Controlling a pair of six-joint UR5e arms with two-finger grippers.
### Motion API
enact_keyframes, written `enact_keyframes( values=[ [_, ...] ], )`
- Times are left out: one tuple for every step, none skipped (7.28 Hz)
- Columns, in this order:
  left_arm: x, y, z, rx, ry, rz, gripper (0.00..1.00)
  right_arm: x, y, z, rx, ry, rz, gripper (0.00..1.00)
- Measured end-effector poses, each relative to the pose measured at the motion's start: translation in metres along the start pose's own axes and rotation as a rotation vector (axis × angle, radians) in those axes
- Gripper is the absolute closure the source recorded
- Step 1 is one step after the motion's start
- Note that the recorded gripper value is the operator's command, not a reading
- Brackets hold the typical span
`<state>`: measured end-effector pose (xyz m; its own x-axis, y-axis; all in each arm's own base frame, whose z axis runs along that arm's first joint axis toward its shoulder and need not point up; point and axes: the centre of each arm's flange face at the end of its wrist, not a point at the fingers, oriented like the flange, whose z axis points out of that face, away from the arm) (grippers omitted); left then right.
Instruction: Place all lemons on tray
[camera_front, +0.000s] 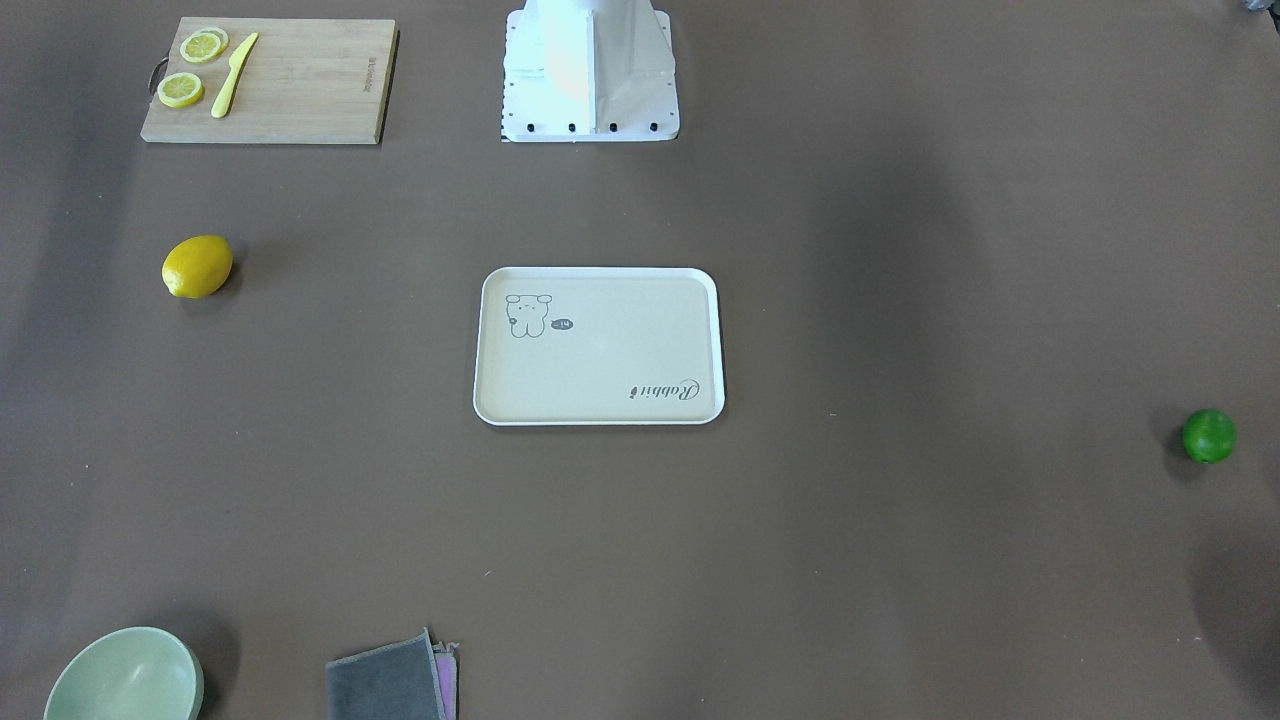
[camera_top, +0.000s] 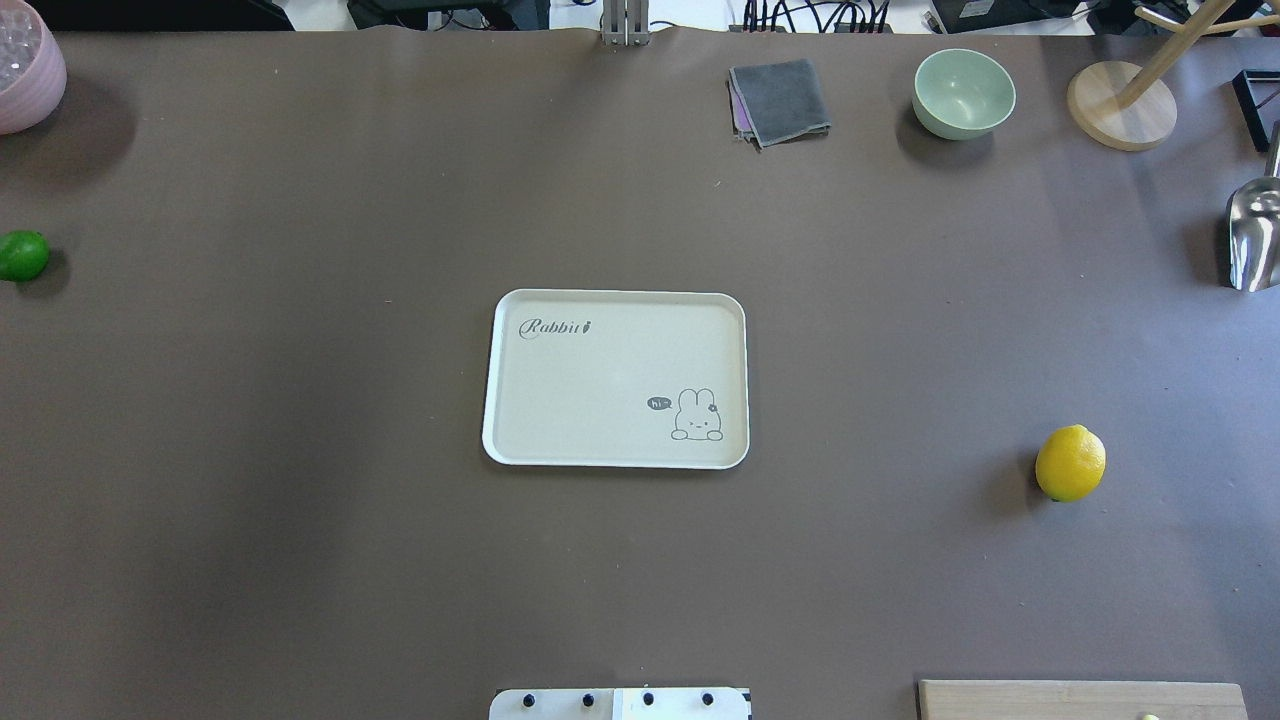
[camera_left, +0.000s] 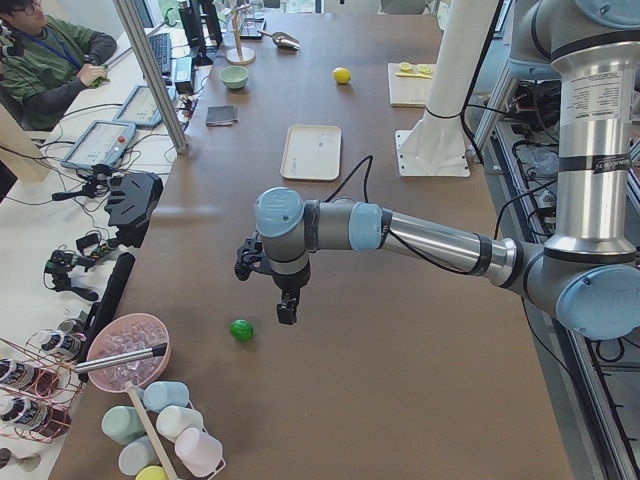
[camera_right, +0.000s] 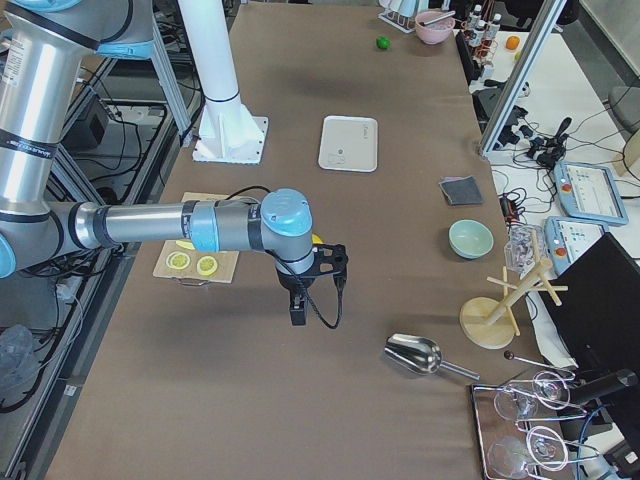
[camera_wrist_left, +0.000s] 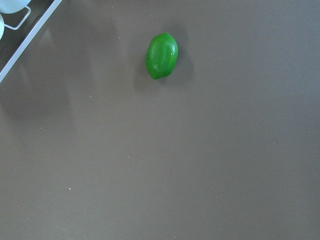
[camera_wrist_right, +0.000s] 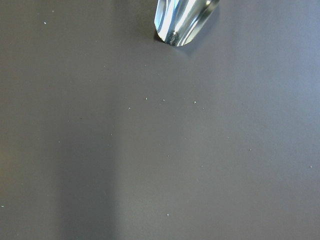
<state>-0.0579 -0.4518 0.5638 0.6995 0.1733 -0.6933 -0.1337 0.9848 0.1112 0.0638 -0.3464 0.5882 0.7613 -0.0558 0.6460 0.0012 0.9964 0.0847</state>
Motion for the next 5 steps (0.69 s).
enact_keyframes(
  values=[
    [0.000,0.000,0.000,0.001,-0.003,0.002,0.01,0.000,0.001,0.000,-0.001,-0.003,0.001,0.00],
    [0.002,-0.001,-0.002,0.003,-0.009,0.008,0.01,0.001,0.002,0.001,-0.004,-0.004,0.003,0.00],
    [0.008,-0.002,-0.007,0.015,-0.012,0.023,0.01,0.001,0.002,0.002,-0.004,-0.004,0.003,0.00],
    [0.020,-0.004,-0.019,0.042,-0.017,0.050,0.01,0.001,0.002,0.002,-0.001,-0.003,0.000,0.00],
    [0.031,-0.007,-0.031,0.078,-0.024,0.087,0.01,0.000,0.001,0.001,0.005,-0.002,-0.006,0.00]
  ],
)
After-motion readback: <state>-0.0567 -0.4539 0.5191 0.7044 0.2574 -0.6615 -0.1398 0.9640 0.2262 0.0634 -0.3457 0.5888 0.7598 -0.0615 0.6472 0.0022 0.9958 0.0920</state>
